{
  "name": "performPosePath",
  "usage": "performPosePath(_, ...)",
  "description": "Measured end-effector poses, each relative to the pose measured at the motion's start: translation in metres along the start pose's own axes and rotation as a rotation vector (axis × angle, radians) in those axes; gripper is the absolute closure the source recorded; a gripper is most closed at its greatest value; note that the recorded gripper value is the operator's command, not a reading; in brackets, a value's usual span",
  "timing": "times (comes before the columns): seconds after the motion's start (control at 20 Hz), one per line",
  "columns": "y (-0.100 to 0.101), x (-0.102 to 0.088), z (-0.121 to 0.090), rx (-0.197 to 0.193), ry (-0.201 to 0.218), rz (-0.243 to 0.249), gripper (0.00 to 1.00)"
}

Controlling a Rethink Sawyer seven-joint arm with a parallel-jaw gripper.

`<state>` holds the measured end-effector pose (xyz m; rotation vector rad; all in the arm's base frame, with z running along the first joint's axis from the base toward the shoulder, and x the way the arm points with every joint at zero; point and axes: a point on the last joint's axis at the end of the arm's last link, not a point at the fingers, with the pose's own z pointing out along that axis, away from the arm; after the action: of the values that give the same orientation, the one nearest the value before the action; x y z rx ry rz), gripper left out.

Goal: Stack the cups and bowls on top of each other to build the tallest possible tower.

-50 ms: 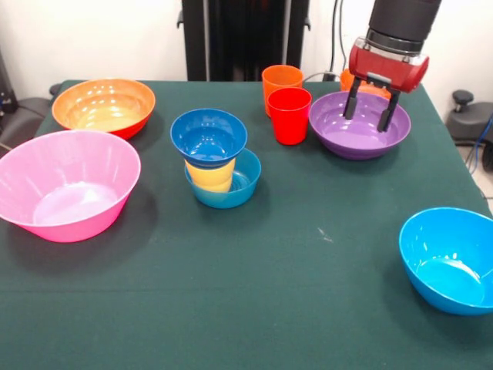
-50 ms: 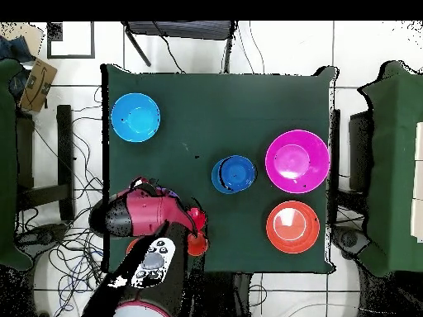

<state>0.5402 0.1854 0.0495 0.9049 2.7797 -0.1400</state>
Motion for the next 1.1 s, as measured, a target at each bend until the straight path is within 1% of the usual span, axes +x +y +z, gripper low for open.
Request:
performPosePath(0.05,0.000,0.000,0.000,0.000,0.001,0.004,0.00)
performPosePath(0.3,0.005,-0.003,-0.005,-0.010,0.009,0.054,0.00)
performPosePath(0.5,0.012,-0.003,-0.012,-0.022,0.005,0.074,0.00)
performPosePath(0.7,0.020,0.004,-0.015,-0.030,0.010,0.086,0.00)
performPosePath(0.9,0.030,0.016,-0.015,-0.033,0.022,0.097,0.00)
performPosePath(1.1,0.035,0.030,-0.010,-0.025,0.034,0.095,0.00)
